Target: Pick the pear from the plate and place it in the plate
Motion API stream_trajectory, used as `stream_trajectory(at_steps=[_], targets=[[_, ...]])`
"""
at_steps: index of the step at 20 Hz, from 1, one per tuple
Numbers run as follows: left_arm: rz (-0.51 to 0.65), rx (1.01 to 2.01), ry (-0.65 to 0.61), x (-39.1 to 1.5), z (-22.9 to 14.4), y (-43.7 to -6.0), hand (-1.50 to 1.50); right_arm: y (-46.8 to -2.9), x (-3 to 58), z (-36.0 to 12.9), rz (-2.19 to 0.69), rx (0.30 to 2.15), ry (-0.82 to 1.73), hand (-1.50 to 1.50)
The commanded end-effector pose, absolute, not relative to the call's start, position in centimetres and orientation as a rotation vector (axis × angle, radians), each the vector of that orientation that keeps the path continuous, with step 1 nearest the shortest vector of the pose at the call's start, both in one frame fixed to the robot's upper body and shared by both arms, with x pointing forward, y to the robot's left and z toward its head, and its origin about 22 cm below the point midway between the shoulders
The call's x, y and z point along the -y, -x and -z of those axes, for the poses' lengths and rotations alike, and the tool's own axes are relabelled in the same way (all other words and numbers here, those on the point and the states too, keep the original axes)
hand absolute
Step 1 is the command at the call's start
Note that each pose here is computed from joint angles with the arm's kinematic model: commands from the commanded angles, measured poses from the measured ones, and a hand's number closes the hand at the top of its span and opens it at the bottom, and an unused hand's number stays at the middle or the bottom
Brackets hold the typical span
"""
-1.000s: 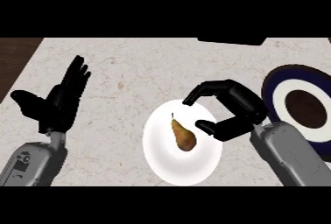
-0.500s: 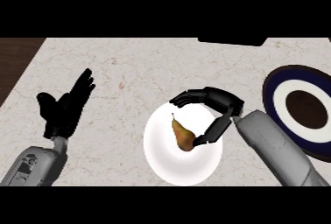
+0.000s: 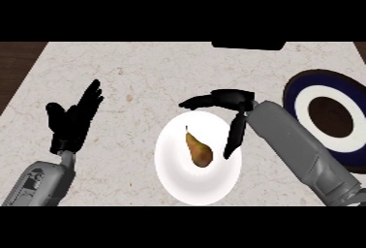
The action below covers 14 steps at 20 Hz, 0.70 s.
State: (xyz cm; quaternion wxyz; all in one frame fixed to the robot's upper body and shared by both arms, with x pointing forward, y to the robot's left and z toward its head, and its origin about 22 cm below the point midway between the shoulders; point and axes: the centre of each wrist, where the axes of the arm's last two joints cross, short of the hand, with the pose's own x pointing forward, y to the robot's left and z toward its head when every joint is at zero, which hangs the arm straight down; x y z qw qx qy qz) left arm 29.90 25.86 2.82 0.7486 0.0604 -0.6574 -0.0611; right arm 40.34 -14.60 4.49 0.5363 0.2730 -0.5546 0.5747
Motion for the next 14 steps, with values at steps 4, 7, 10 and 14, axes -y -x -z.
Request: stream_trajectory(at_steps=[4,7,10,14], targets=[[0.117,1.407,-0.152,-27.3,-1.0,-29.4,0.00,-41.9,11.4,-5.6,-1.587,1.226,-0.685,-1.50],[0.141,1.415,-0.139,-26.6,-2.9,-29.9,0.00,-42.3,10.6,-5.9,-1.684,1.112,-0.641,-1.50],[0.111,1.416,-0.138,-28.0,-2.5,-29.2,0.00,-41.9,10.0,-5.2,-1.760,1.097,-0.645,-1.50],[0.127,1.419,-0.151,-27.5,-3.2,-29.8,0.00,-41.8,7.8,-5.7,-1.920,1.096,-0.514,-1.50]])
